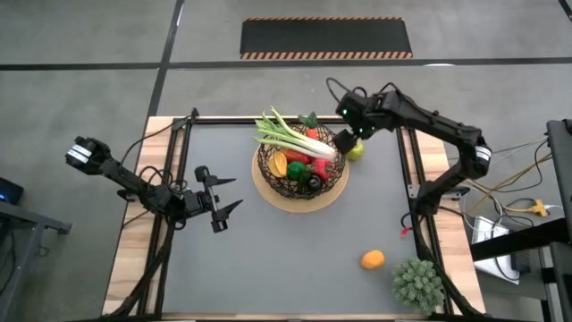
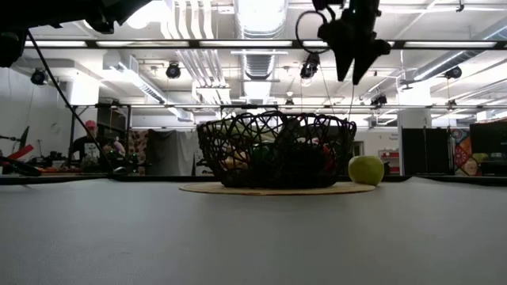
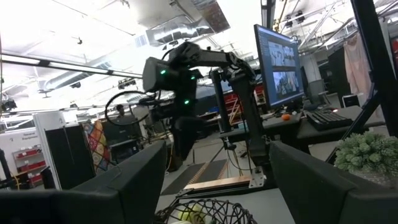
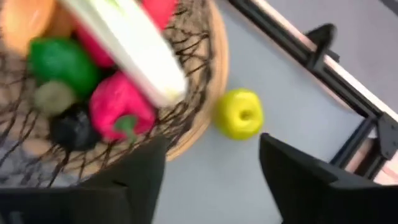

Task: Build produce basket
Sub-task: Put the apple into the basket

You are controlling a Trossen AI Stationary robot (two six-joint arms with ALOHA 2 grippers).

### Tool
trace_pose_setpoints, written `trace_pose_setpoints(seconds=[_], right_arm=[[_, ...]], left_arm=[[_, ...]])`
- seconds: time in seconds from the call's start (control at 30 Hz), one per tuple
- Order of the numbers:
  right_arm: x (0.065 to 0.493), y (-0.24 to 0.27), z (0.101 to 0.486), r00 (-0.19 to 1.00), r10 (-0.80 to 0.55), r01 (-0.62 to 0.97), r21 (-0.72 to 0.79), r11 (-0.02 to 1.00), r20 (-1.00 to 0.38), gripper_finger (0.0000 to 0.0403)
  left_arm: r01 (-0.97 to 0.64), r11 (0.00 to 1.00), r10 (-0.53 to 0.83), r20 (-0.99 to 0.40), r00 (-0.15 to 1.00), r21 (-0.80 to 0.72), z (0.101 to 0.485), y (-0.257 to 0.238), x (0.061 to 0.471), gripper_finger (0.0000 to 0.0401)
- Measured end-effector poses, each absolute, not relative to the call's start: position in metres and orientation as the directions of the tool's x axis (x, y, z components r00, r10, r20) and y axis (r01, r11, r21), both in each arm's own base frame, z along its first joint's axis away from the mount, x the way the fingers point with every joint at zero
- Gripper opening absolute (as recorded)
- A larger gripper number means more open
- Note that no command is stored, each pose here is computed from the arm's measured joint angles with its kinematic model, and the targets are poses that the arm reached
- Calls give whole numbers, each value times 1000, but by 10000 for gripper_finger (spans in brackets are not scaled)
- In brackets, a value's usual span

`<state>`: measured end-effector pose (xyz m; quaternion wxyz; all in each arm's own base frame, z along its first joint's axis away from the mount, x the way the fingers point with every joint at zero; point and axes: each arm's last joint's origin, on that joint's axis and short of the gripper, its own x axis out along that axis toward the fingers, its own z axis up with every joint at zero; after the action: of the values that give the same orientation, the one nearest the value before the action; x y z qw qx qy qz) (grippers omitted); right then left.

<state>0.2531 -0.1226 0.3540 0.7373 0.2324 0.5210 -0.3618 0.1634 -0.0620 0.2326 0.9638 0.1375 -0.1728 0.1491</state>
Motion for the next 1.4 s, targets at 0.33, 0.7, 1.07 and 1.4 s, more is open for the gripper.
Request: trace_pose_setpoints(seconds=[0.33, 0.7, 1.07, 1.4], right_arm=[[237, -159, 350, 140, -359, 901, -31, 432, -923, 333], [219, -208, 304, 92, -95, 942, 56, 331, -991, 326], [213, -245, 266, 27, 22, 960, 32, 277, -999, 321], [225, -257, 232, 2, 131, 948, 43, 316, -991, 334]], left_arm=[[-336, 917, 240, 374, 896, 216, 233, -62, 163, 267], [-336, 917, 240, 374, 896, 217, 233, -62, 163, 267], [-336, 916, 239, 374, 896, 218, 233, -62, 163, 267], [-336, 916, 239, 373, 896, 219, 232, -62, 163, 267]])
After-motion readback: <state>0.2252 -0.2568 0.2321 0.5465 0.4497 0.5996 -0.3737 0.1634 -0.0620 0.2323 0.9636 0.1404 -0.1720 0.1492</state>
